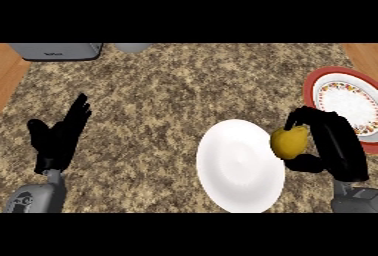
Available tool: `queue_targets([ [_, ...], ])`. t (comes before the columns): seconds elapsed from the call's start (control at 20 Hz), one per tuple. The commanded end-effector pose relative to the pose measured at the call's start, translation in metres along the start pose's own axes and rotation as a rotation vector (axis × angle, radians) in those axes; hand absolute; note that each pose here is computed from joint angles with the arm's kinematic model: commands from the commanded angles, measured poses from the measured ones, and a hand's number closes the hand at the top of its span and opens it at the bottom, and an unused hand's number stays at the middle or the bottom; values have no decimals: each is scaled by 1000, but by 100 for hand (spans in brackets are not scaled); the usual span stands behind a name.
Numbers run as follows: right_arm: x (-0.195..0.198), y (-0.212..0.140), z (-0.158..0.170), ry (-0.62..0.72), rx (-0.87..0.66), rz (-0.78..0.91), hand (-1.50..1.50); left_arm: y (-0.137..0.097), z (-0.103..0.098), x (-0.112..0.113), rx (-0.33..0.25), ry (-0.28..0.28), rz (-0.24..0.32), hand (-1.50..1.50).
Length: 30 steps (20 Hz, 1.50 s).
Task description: Pick the lemon from the plate and place it in the plate
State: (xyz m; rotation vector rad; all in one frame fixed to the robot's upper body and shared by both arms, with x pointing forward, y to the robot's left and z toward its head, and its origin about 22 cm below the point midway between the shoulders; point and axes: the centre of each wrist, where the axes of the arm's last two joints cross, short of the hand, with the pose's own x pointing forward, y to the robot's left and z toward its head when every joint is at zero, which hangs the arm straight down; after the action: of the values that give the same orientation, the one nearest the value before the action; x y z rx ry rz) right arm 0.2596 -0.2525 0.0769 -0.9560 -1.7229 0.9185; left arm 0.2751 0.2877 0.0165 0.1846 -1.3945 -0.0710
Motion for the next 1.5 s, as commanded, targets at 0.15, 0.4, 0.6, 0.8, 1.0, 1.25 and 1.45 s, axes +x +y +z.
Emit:
queue_targets([
  [0.15, -47, -34, -1, 166, -194, -107, 150, 12, -3, 11, -13, -13, -2, 0],
  [0.4, -85, -54, -16, 267, -216, -170, 150, -4, -15, 9, -21, -12, -16, 0],
  [0.6, -134, -54, -9, 313, -240, -106, 150, -2, -1, -5, -12, -17, -7, 0],
  [0.8, -172, -70, -34, 373, -241, -101, 150, 4, -16, 19, -23, -24, -15, 0],
  [1.0, -208, -66, -21, 392, -197, -32, 150, -8, -2, -1, -37, -13, 15, 0],
  [1.25, -230, -57, -6, 420, 0, -35, 150, -13, -18, 4, -41, -24, 11, 0],
  [1.45, -240, -72, -13, 465, 77, -183, -150, -28, -21, 18, -53, -33, 8, 0],
])
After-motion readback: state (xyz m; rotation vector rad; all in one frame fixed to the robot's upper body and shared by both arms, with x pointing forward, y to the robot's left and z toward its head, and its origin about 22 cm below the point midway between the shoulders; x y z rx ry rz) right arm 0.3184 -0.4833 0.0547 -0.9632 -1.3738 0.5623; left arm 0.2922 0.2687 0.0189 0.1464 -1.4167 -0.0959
